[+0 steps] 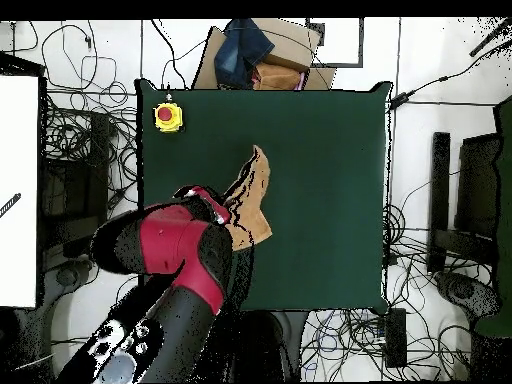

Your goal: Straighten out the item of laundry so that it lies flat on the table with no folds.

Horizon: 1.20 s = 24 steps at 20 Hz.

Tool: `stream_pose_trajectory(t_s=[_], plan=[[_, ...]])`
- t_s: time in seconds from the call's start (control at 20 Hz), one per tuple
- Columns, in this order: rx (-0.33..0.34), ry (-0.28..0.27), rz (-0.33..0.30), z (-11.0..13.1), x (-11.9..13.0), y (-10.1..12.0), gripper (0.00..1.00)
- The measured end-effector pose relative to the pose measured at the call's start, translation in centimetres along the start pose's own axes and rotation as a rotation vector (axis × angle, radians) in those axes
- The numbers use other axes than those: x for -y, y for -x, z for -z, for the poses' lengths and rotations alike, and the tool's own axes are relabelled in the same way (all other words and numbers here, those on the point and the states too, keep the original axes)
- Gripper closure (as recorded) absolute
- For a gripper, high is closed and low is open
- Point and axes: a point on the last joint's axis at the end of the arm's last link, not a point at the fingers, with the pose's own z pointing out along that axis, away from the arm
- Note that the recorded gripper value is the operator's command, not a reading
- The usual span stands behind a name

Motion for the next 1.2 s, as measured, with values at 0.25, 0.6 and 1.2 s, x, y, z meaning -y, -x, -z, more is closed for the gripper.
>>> stream_pose_trajectory(t_s=[0.25,0.6,1.2], plan=[[-0.048,0.026,-0.006,4.3,1.0,0.1,1.0],[-0.134,0.043,-0.011,9.5,1.3,0.3,1.0],[-0.127,0.097,0.023,10.3,0.6,0.6,1.0]])
